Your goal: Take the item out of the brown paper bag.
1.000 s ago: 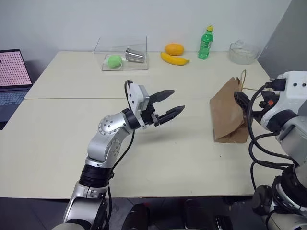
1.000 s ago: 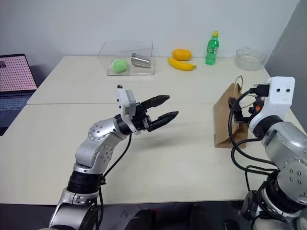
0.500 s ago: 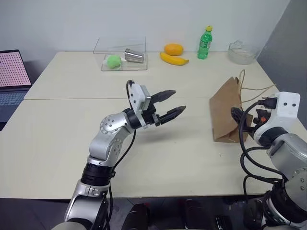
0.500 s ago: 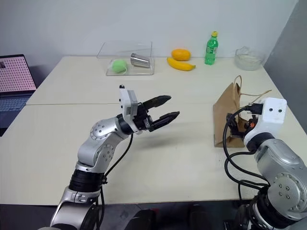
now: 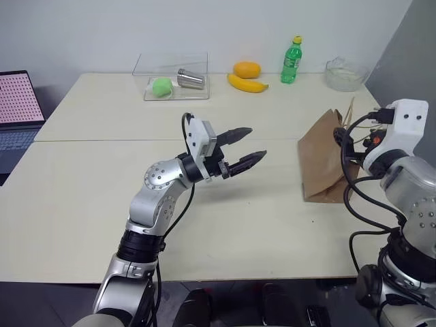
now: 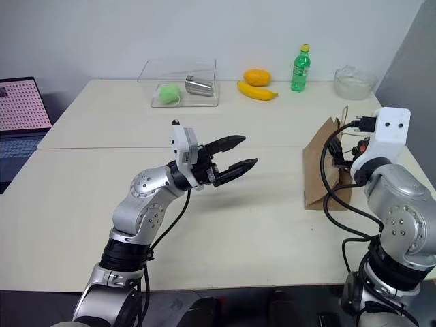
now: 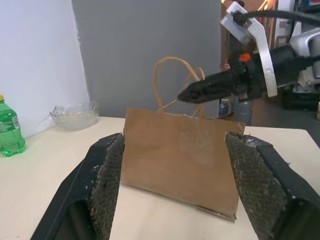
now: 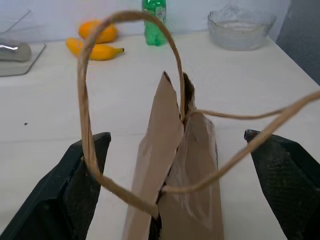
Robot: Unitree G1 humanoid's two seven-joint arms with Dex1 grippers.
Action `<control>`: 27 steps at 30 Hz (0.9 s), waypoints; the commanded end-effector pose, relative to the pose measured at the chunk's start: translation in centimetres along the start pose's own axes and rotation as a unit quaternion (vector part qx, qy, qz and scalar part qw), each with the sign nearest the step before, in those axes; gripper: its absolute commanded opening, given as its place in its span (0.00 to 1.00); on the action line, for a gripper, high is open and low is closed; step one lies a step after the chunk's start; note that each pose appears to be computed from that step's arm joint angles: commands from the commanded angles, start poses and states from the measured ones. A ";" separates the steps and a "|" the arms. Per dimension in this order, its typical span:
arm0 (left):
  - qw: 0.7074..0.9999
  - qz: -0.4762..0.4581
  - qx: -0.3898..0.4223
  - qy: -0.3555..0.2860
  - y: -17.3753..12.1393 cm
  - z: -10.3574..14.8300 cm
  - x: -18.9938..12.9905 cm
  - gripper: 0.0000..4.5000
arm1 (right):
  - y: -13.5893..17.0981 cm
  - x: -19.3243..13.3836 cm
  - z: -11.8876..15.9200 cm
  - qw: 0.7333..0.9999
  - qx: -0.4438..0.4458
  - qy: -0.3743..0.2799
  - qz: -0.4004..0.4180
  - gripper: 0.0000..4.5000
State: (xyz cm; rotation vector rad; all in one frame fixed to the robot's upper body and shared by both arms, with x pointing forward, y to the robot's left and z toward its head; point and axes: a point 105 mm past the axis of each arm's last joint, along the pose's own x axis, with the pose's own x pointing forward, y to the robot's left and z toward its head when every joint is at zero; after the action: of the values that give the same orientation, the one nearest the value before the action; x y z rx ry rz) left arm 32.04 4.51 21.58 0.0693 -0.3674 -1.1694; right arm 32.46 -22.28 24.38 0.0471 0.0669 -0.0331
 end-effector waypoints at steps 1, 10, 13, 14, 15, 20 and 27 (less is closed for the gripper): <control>1.000 -0.008 0.024 -0.018 -0.1 1.2 0.4 0.75 | -0.8 -0.2 2.4 0.999 0.007 -0.042 -0.010 0.96; 0.999 -0.014 0.027 -0.019 -0.1 1.2 0.6 0.76 | -1.5 0.2 3.1 0.999 -0.010 -0.031 0.000 0.29; 0.999 -0.015 0.028 -0.019 -0.1 1.2 0.7 0.76 | -1.6 0.4 3.3 1.000 -0.011 -0.024 0.008 0.03; 0.999 -0.015 0.029 -0.019 0.0 1.2 0.6 0.76 | -1.6 0.5 3.4 1.000 -0.011 -0.022 0.014 0.01; 0.999 -0.014 0.029 -0.019 0.0 1.3 0.6 0.76 | -1.6 0.6 3.6 1.000 -0.012 -0.020 0.020 0.01; 1.000 -0.002 0.019 -0.020 0.6 1.7 0.0 0.76 | -0.8 1.1 5.2 0.994 -0.072 -0.012 0.079 0.01; 0.998 0.038 -0.037 -0.033 0.9 3.0 -2.1 0.76 | 0.9 2.5 9.2 0.924 -0.344 -0.047 0.162 0.01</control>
State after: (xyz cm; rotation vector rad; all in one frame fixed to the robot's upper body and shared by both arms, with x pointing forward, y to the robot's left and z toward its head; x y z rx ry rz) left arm 32.07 6.70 22.66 -0.0253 -0.3390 -1.1144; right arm 35.91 -22.97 30.35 -0.5065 0.0965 0.2789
